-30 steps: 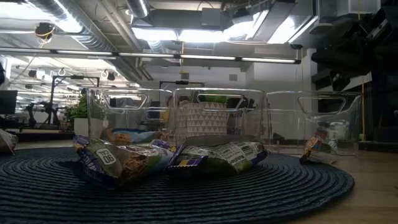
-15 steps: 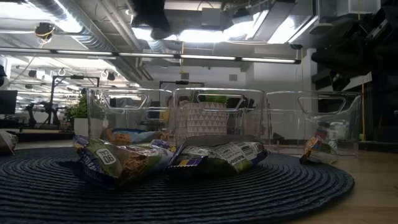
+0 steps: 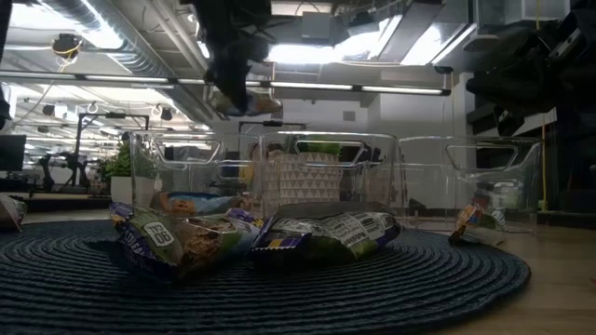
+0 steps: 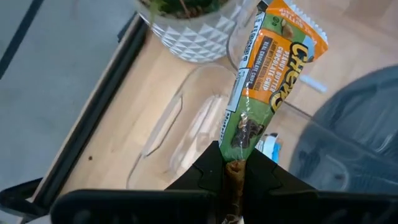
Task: Pick and place Granola Bars by type
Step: Put the yellow granola bar into the left transparent bin
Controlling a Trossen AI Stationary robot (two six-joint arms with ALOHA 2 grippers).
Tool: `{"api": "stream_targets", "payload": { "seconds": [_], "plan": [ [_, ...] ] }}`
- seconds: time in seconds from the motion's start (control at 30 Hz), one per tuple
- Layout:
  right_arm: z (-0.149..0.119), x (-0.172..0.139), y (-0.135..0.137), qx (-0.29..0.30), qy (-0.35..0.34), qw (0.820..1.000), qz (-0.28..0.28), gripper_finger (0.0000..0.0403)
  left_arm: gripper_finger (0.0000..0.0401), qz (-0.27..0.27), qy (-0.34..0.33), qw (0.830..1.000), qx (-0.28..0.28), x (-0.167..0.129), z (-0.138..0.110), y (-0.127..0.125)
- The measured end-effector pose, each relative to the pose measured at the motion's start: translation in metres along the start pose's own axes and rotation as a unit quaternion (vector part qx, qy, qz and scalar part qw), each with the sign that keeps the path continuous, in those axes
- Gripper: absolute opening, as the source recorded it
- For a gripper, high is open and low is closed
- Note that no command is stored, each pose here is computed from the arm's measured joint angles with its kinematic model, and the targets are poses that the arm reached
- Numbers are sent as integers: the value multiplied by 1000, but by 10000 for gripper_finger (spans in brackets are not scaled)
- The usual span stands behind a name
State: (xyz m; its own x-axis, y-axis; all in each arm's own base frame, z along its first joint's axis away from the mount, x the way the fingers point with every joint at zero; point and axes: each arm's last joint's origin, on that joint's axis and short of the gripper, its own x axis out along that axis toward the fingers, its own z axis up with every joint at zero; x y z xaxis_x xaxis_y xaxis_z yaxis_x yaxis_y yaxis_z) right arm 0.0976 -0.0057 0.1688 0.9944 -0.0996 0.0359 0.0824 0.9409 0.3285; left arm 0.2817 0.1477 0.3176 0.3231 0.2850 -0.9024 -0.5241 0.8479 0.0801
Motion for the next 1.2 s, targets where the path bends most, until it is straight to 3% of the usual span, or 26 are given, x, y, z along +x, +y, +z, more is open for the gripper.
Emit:
{"api": "stream_targets", "payload": {
  "seconds": [0.67, 1.2],
  "plan": [
    [0, 0, 0, 0, 0, 1000, 0, 19, 20, -23, 65, 997, -21, 88, -54, -7],
    [0, 0, 0, 0, 0, 1000, 0, 19, 74, -31, 94, 995, -3, 103, -74, -10]
  ]
}}
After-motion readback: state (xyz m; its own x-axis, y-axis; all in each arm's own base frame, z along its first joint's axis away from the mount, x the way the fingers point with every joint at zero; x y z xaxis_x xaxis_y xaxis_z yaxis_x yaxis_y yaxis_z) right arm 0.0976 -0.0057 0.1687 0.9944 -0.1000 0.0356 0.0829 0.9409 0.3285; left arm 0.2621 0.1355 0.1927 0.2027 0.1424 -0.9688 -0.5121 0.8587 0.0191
